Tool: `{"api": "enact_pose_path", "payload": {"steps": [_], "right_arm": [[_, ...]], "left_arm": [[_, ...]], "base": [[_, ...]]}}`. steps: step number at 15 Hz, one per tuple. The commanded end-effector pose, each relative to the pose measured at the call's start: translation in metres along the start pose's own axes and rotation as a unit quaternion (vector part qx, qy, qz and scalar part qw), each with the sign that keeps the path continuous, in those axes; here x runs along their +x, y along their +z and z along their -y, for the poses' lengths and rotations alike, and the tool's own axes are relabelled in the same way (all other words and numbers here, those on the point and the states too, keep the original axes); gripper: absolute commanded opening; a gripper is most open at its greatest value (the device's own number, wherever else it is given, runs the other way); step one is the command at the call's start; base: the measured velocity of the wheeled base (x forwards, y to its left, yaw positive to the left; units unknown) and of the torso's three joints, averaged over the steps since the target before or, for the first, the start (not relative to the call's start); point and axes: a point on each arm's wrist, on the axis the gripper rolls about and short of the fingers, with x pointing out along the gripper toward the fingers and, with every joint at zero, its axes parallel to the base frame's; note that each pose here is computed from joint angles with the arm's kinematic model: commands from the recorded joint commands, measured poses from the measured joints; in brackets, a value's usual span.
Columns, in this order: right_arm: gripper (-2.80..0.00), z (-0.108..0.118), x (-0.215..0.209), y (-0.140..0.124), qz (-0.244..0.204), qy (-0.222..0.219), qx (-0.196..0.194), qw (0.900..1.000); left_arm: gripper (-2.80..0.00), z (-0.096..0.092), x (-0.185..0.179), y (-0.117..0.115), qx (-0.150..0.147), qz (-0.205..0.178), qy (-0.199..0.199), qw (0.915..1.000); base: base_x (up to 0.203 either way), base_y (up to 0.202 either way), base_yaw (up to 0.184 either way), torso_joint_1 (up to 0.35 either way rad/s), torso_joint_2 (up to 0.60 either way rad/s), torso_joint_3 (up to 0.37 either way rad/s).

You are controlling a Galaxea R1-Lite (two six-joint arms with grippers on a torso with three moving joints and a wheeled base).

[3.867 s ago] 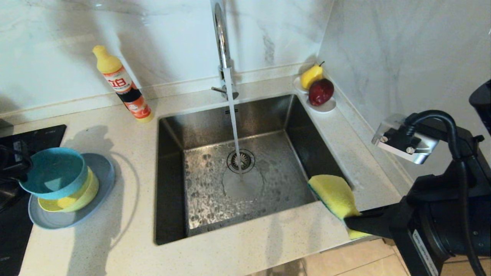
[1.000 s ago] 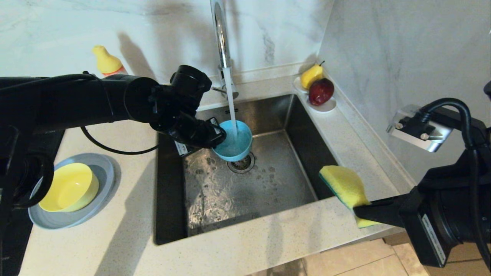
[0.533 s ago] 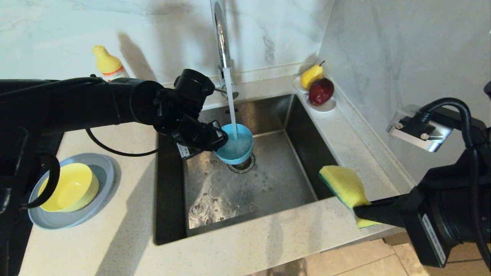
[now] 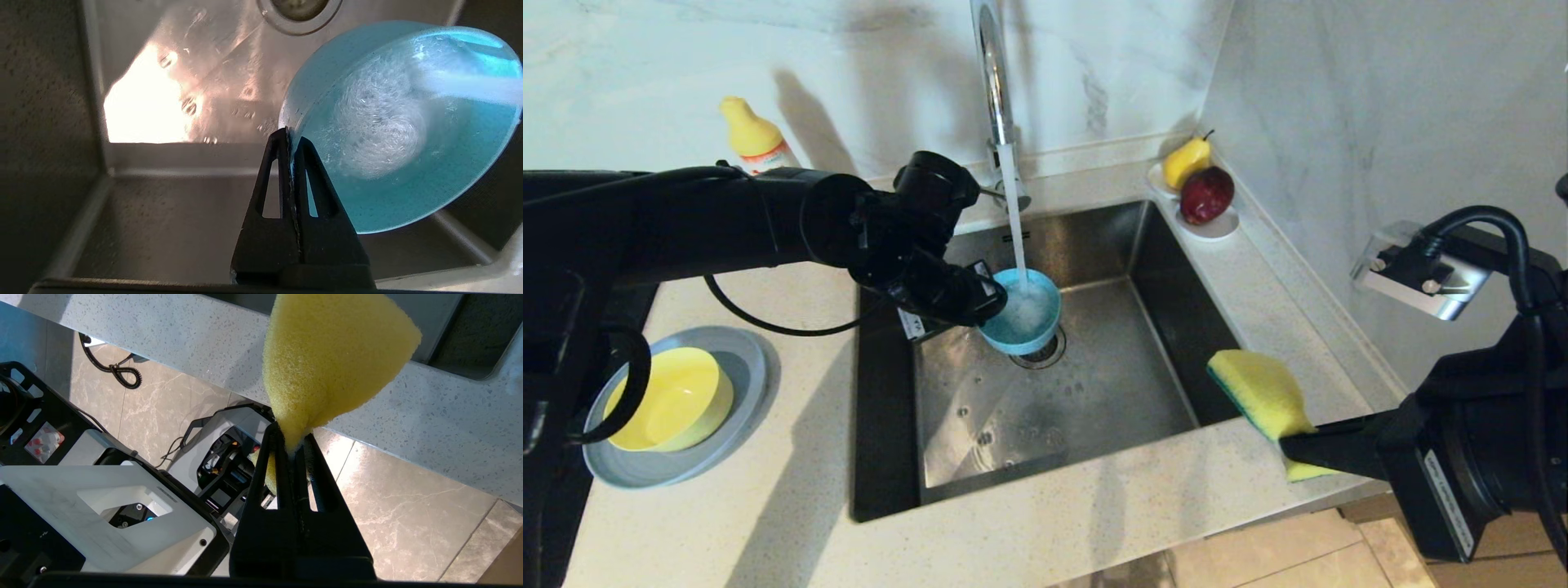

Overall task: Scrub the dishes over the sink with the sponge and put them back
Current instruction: Wash the bowl

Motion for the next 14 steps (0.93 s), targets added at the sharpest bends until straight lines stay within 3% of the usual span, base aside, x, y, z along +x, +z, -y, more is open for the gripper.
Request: {"api": "enact_pose_path", "payload": {"steps": [1, 6, 10, 14], "right_arm": [[-2.80, 0.000, 0.000, 0.000, -0.001, -0.001, 0.001, 1.000], [-2.80, 0.001, -0.003, -0.001, 0.001, 0.000, 0.002, 1.000], [-2.80, 0.002, -0.004, -0.006, -0.002, -0.001, 0.002, 1.000], [-2.80, 0.002, -0.006, -0.008, -0.001, 0.000, 0.002, 1.000]], "left_arm": [[-2.80, -0.001, -0.003, -0.001, -0.001, -0.008, 0.007, 0.9999], [-2.80, -0.003, -0.019, 0.001, -0.003, 0.006, 0.010, 0.9999], [-2.80, -0.013, -0.058, 0.006, 0.025, 0.101, 0.081, 0.9913], [-2.80, -0.019, -0.104, 0.015, 0.032, 0.175, 0.078, 0.9808]], "base": [[0.000, 0.000, 0.000, 0.000, 0.00, 0.000], [0.000, 0.000, 0.000, 0.000, 0.00, 0.000], [0.000, 0.000, 0.000, 0.000, 0.00, 0.000], [0.000, 0.000, 0.000, 0.000, 0.00, 0.000]]}}
